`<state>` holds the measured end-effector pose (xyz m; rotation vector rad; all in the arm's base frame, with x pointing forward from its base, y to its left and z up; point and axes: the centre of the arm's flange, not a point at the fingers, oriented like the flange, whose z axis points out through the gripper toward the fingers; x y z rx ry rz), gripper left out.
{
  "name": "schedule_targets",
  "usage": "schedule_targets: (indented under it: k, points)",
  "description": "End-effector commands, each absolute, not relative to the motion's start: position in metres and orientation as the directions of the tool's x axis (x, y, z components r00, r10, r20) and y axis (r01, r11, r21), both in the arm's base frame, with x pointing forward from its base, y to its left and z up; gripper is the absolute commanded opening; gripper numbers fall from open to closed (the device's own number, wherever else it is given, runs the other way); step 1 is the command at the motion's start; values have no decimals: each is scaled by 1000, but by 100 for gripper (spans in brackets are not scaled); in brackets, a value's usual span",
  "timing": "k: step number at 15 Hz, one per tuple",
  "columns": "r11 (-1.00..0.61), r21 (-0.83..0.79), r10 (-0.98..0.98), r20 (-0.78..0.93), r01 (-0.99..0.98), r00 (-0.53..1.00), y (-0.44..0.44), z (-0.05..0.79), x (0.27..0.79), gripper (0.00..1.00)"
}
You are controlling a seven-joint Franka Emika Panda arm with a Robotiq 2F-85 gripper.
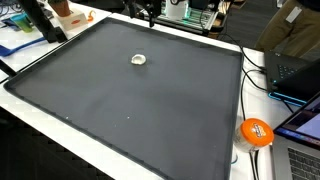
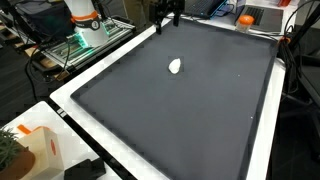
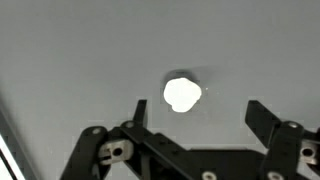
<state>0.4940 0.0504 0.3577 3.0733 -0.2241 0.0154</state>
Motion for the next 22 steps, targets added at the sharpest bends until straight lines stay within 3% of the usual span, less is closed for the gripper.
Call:
schedule_targets:
  k: [1,4,8,14,19,22]
  points:
    - [-989,58,-137,13,-138,990,58,380,495,100]
    - [-989,53,-135,22,-136,991,61,402,495,100]
    - [-980,31,-197,-89,-195,976,61,363,503,100]
    - [-910,366,-210,4,-196,978,110,294,503,100]
    - [-860,508,-17,71,-51,997,138,260,515,100]
    - [-861,507,-11,62,-41,998,137,265,510,100]
